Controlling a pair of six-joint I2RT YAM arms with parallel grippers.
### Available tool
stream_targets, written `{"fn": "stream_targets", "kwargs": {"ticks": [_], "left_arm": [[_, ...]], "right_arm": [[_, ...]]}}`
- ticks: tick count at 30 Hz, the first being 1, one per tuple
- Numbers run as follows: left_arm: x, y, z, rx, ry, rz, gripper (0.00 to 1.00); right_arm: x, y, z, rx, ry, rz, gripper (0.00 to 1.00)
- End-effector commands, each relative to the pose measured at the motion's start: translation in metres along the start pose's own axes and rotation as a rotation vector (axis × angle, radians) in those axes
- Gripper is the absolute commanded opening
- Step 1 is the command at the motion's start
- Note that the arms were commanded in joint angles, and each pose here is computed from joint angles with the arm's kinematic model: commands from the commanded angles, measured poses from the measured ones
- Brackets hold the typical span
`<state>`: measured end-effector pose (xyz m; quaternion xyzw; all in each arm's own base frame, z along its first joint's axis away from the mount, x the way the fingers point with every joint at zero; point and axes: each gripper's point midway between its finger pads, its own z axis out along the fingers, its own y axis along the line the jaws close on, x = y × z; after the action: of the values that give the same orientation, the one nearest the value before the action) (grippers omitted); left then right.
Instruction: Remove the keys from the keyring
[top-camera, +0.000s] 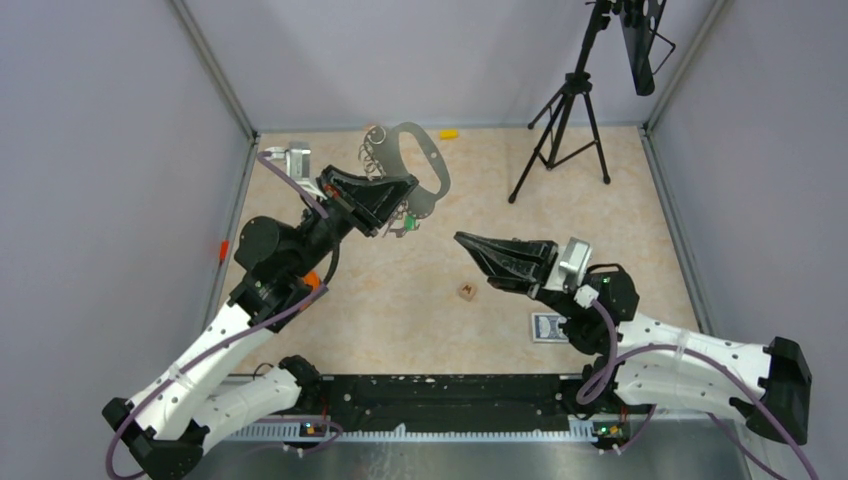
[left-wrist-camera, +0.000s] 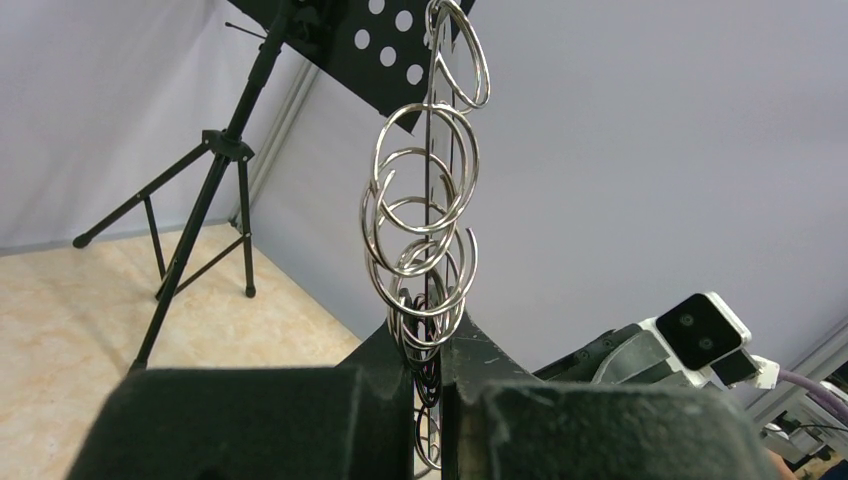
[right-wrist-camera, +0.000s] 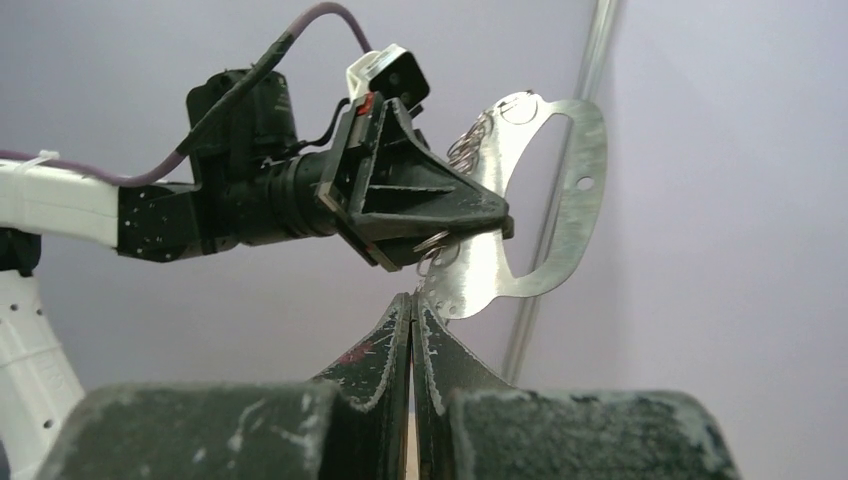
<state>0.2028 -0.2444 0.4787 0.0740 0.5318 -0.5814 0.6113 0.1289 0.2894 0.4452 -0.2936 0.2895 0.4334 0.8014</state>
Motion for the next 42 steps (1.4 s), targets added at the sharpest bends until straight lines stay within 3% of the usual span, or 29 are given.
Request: {"fn": "stream_targets", "kwargs": {"ticks": [1, 7, 14, 16, 20, 25, 30, 37, 42], "left_arm": [[-0.027, -0.023, 0.003, 0.069, -0.068, 0.034, 0.00], [-0.030, -0.028, 0.004, 0.090, -0.071, 0.041, 0.00], [-0.029, -0.033, 0.004, 0.119, -0.066, 0.040, 0.00], [-0.028, -0.034, 0.005, 0.123, -0.066, 0.040, 0.00], [-0.029, -0.034, 0.004, 0.124, -0.067, 0.041, 0.00], [-0.029, -0.034, 0.004, 0.125, -0.068, 0.041, 0.00], [-0.028, -0.034, 0.004, 0.124, -0.067, 0.037, 0.00], [-0.029, -0.035, 0.003, 0.129, -0.069, 0.037, 0.00], [-0.030, -0.036, 0.002, 0.130, -0.072, 0.040, 0.00]], "right_arm": [[0.004, 0.015, -0.002, -0.083, 0.036, 0.009, 0.00], [0.016, 0.011, -0.007, -0.048, 0.077, 0.027, 0.02], [0.028, 0.004, 0.010, -0.011, 0.103, 0.049, 0.32], [0.031, 0.001, 0.017, 0.006, 0.097, 0.057, 0.47], [0.038, -0.009, 0.028, 0.071, 0.089, 0.080, 0.52], [0.042, -0.013, 0.035, 0.099, 0.069, 0.103, 0.46], [0.043, -0.011, 0.039, 0.091, 0.056, 0.109, 0.25], [0.046, -0.009, 0.040, 0.082, 0.057, 0.114, 0.27], [0.044, -0.004, 0.038, 0.056, 0.052, 0.118, 0.01]]}}
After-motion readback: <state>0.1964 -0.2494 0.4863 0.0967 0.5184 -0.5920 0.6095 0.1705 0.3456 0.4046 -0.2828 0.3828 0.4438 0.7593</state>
